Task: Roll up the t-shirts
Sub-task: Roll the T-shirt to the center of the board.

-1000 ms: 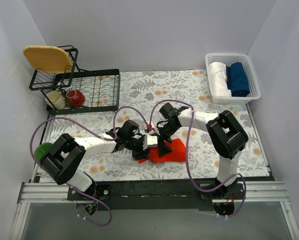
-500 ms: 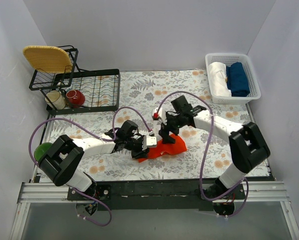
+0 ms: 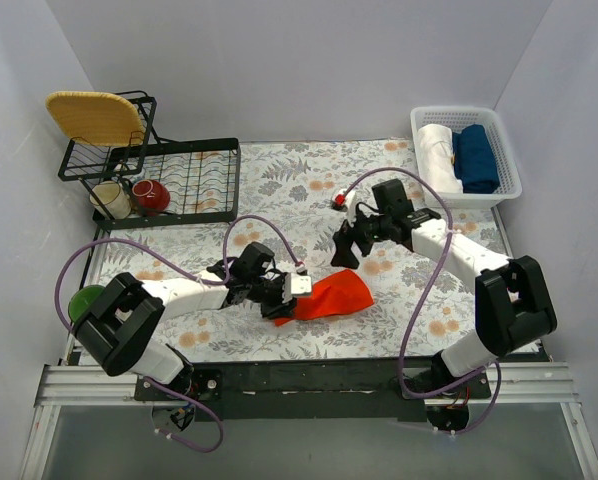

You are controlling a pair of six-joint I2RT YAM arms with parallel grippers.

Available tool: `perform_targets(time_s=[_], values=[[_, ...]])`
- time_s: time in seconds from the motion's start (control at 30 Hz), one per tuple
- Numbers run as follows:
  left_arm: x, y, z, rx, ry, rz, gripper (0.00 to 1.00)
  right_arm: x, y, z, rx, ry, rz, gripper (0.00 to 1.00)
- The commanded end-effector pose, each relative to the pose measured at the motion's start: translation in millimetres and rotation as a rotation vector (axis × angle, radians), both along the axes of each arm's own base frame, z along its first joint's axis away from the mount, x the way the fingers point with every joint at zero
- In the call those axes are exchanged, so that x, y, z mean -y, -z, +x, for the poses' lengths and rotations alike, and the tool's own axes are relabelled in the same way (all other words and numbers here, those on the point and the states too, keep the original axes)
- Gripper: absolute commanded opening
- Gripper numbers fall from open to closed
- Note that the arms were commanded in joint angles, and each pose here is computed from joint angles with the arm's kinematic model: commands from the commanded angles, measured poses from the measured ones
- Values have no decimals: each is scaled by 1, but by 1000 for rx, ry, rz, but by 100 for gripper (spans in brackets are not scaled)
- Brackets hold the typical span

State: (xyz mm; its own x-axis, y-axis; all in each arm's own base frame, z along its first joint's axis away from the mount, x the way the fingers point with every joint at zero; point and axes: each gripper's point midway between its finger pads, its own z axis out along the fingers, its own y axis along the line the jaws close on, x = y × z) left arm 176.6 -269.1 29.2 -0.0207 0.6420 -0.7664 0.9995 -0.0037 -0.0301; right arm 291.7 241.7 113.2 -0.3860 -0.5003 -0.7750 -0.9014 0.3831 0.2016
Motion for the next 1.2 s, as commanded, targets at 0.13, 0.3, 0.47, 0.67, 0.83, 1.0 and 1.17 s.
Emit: perform_targets(time_s=[0.13, 0.3, 0.47, 0.67, 0.83, 1.0, 1.17], values=[[-5, -6, -4, 3, -8, -7, 1, -55, -8, -74, 149, -441, 73, 91], [-3, -9, -2, 9, -14, -15, 0, -67, 7, -96, 166, -524, 74, 95], [-1, -14, 3, 21, -22, -23, 0, -60, 31, -107, 180, -592, 38, 96], [2, -19, 7, 31, -19, -34, 0, -55, 57, -107, 184, -604, -2, 96], [4, -21, 10, 35, -22, -36, 0, -58, 70, -109, 166, -622, -11, 95], [8, -30, 22, 61, -64, -56, 0, -59, 79, -122, 114, -673, -39, 92], [5, -29, 25, 69, -82, -54, 0, -54, 78, -142, 39, -739, -45, 85]])
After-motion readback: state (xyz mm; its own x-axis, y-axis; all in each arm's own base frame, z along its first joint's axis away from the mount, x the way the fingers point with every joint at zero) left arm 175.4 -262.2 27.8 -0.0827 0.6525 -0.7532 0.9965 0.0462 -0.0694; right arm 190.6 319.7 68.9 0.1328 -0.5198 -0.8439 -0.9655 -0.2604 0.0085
